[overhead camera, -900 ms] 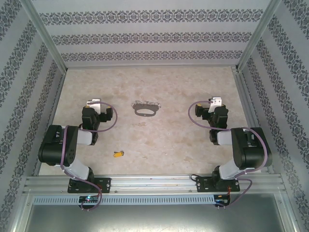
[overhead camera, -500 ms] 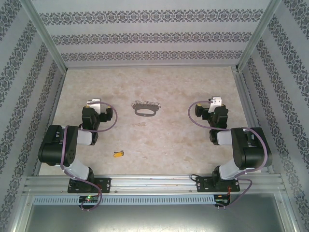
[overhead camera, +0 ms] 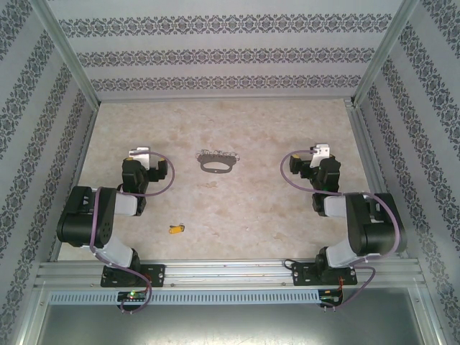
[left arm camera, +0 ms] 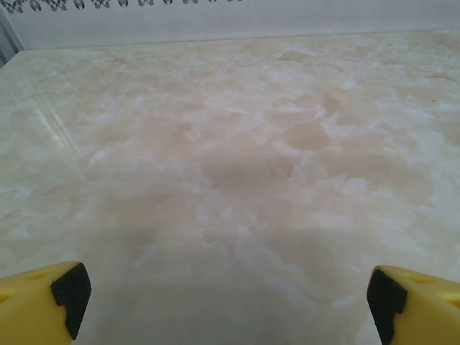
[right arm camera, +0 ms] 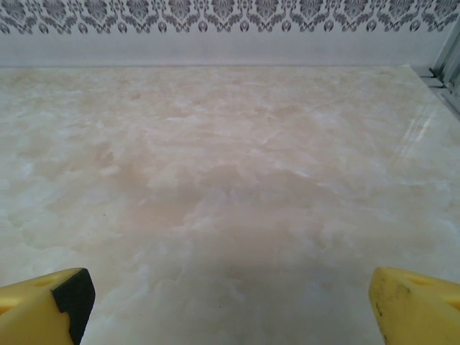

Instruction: Put the keys on the keyring

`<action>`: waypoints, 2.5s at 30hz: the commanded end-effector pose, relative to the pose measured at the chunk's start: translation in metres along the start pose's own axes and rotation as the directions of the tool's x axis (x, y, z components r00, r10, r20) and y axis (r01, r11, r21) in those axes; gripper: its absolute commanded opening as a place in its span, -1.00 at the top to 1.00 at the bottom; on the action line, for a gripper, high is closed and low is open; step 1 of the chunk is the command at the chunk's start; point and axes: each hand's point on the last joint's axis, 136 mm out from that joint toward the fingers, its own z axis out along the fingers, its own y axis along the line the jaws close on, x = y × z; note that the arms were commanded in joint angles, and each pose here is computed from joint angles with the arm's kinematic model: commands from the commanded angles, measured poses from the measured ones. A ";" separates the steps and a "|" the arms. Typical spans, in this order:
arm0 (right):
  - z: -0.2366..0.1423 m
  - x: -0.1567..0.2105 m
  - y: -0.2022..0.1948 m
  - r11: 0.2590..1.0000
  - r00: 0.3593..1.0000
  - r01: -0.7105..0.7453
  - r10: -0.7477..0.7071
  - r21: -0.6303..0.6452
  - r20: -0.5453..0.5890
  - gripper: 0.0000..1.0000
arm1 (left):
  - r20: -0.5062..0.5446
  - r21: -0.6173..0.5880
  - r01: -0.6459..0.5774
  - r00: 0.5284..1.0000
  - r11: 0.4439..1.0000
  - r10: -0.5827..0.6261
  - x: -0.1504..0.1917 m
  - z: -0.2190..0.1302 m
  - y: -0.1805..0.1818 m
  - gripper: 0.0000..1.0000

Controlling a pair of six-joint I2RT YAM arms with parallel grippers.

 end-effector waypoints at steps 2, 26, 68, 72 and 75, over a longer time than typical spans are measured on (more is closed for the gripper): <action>-0.018 -0.028 -0.017 0.994 0.998 -0.046 0.042 0.098 0.042 -0.96 | -0.003 -0.050 0.027 1.000 0.998 -0.028 -0.020 -0.011 0.009 -1.00; -0.047 -0.014 0.113 0.884 0.883 -0.410 0.325 -0.223 -0.337 -0.71 | -0.269 0.045 0.498 0.841 0.866 -0.470 -0.033 -0.061 -0.066 -1.00; 0.058 0.019 0.207 0.866 0.813 -0.381 0.146 -0.325 -0.564 -0.26 | -0.588 0.388 0.465 0.790 0.796 -0.175 -0.007 0.022 -0.286 -1.00; 0.044 0.017 0.188 0.902 0.826 -0.336 0.146 -0.269 -0.544 -0.41 | -0.584 0.402 0.454 0.796 0.795 -0.159 -0.007 0.024 -0.300 -1.00; 0.031 0.016 0.172 0.924 0.833 -0.309 0.148 -0.226 -0.533 -0.46 | -0.580 0.406 0.447 0.800 0.797 -0.153 -0.007 0.026 -0.308 -1.00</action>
